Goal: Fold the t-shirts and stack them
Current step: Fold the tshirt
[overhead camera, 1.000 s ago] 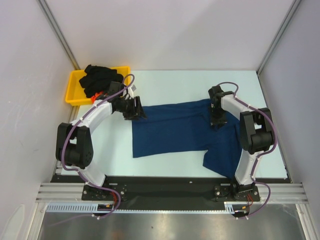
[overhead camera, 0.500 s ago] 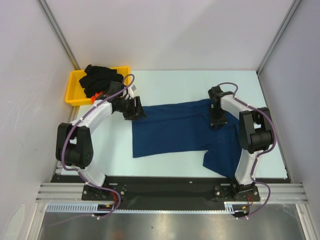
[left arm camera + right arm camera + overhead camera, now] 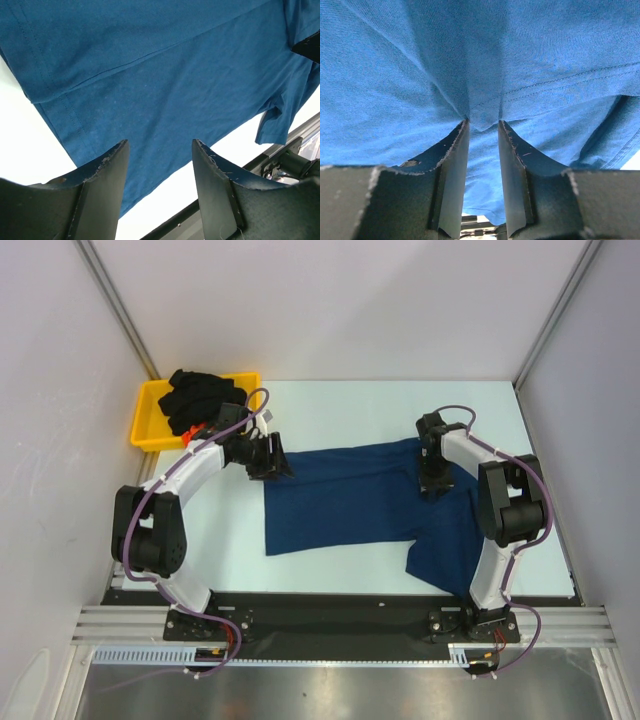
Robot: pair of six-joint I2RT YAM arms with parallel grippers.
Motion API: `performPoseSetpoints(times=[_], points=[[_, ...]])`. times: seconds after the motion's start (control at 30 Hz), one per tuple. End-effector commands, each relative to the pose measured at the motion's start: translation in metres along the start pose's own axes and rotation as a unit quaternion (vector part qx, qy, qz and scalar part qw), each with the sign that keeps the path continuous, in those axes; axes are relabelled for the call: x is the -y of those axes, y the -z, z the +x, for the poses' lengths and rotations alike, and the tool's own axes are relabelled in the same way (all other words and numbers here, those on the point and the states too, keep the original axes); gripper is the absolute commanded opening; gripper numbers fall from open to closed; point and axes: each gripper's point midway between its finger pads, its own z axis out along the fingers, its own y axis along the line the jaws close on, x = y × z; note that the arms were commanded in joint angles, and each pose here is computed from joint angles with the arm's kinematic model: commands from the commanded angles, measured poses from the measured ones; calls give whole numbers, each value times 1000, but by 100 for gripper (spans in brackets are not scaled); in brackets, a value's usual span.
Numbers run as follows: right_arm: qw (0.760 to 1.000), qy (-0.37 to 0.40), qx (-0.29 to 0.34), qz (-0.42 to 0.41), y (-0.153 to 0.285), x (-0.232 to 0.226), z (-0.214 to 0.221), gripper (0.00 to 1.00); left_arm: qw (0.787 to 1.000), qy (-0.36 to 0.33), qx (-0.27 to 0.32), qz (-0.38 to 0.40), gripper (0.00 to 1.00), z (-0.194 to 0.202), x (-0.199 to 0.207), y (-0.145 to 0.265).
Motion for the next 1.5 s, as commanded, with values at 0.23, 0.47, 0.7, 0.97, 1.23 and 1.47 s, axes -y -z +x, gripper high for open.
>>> performPoseSetpoints(times=[0.23, 0.47, 0.7, 0.97, 1.23, 1.47], points=[[1000, 4, 2, -4, 4, -4, -1, 16, 999, -16, 21, 23, 59, -9, 11, 11], [1000, -7, 13, 12, 27, 4, -6, 0, 999, -15, 20, 20, 59, -7, 9, 10], [1000, -4, 20, 21, 43, 5, -5, 0, 1000, -15, 20, 19, 59, -8, 8, 10], [999, 10, -8, 30, 21, 2, 3, 41, 1000, -10, 16, 24, 59, -6, 7, 7], [999, 11, -12, 33, 4, 1, 2, 43, 1000, -13, 20, 13, 59, -8, 3, 8], [999, 16, -8, 41, 1, 3, -2, 32, 1000, -11, 22, 13, 59, -9, 3, 9]])
